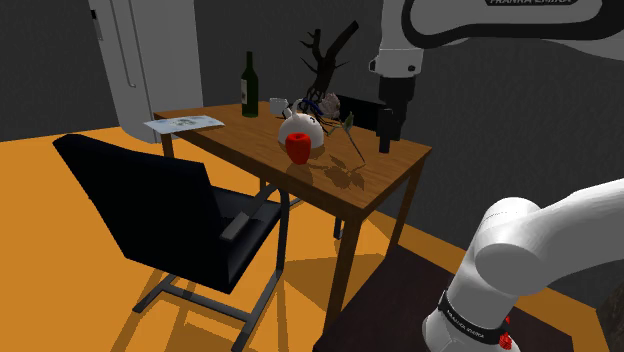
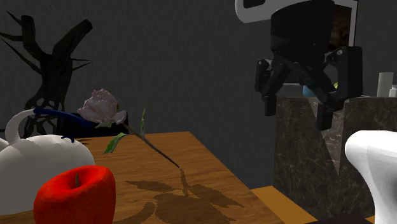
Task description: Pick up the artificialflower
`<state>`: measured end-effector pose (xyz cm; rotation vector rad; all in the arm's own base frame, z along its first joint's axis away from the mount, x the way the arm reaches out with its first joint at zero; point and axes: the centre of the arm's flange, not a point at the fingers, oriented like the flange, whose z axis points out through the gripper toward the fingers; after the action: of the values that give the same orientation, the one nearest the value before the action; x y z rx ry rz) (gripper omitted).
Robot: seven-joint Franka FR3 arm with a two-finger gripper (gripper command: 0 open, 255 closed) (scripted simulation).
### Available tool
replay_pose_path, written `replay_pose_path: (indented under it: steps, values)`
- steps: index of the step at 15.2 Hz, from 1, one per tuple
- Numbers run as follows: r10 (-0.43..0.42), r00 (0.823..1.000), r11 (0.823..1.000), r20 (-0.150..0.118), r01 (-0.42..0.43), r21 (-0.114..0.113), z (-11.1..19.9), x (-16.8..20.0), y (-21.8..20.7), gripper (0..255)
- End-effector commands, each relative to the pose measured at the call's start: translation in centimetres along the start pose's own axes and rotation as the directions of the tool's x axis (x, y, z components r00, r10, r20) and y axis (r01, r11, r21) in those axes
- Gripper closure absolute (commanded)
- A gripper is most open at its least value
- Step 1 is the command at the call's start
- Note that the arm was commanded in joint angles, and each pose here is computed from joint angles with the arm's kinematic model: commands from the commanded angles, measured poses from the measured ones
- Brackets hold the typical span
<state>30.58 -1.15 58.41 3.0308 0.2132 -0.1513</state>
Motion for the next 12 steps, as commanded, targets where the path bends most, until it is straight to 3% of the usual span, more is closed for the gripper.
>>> replay_pose_path:
  steps: [1, 6, 12]
  values:
    - [0.0, 1.0, 1.0, 0.0, 0.0, 0.0, 0.0, 0.0, 0.0, 0]
    - [0.031, 0.988, 0.999, -0.15, -0.028, 0.022, 2.7, 1.3, 5.2, 0]
    - [0.072, 0.943, 0.997, -0.325, -0.057, 0.054, 5.8, 3.1, 11.4, 0]
